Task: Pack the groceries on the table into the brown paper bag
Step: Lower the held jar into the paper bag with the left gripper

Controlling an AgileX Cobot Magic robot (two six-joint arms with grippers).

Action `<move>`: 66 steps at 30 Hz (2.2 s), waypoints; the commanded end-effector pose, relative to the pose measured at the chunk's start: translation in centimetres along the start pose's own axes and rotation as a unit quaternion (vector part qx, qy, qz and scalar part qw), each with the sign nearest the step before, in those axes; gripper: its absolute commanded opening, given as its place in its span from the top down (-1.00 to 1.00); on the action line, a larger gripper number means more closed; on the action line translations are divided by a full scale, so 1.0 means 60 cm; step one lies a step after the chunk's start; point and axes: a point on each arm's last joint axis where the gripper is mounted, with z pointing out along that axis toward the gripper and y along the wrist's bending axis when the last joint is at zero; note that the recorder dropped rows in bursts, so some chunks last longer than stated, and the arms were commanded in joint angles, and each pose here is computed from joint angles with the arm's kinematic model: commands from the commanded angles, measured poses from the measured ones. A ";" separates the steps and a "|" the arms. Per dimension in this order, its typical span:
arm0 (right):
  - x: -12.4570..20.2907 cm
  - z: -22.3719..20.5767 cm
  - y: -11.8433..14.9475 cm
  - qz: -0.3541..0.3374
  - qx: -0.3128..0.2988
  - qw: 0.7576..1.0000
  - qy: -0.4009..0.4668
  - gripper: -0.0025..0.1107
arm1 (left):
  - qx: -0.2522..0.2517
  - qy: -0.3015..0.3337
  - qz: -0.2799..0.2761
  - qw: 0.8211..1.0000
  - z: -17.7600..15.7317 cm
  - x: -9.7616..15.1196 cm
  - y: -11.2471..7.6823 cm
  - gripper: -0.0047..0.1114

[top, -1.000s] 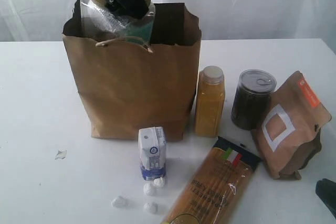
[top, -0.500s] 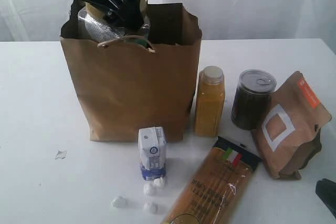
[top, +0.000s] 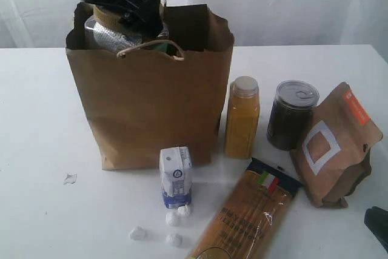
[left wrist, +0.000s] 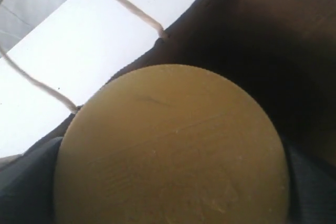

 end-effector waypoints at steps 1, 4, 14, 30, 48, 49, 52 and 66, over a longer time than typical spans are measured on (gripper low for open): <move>0.000 0.000 0.000 0.000 -0.001 1.000 -0.008 0.96 | -0.029 0.002 -0.019 0.999 -0.010 0.002 0.009 -0.22; 0.000 0.000 0.000 0.000 -0.001 1.000 -0.008 0.96 | -0.032 0.017 -0.029 0.999 -0.011 0.007 0.010 -0.35; 0.000 0.000 0.000 0.000 -0.001 1.000 -0.008 0.96 | -0.040 0.056 -0.024 0.997 -0.008 0.018 0.012 -0.80; 0.000 0.000 0.000 0.000 -0.001 1.000 -0.008 0.96 | -0.015 0.063 -0.089 0.994 -0.007 0.021 0.003 -0.80; 0.000 0.000 0.000 0.011 -0.002 1.000 -0.008 0.96 | -0.024 0.068 -0.097 0.993 0.009 0.032 0.008 -0.80; 0.000 0.000 0.000 0.011 -0.002 1.000 -0.008 0.96 | -0.020 0.072 -0.096 0.993 0.006 0.033 0.006 -0.80; 0.000 0.000 0.000 0.011 -0.002 1.000 -0.008 0.96 | -0.005 0.078 -0.087 0.993 -0.001 0.035 0.001 -0.80; 0.000 0.000 0.000 0.011 -0.002 1.000 -0.008 0.96 | -0.006 0.067 -0.078 0.995 -0.008 0.033 0.001 -0.80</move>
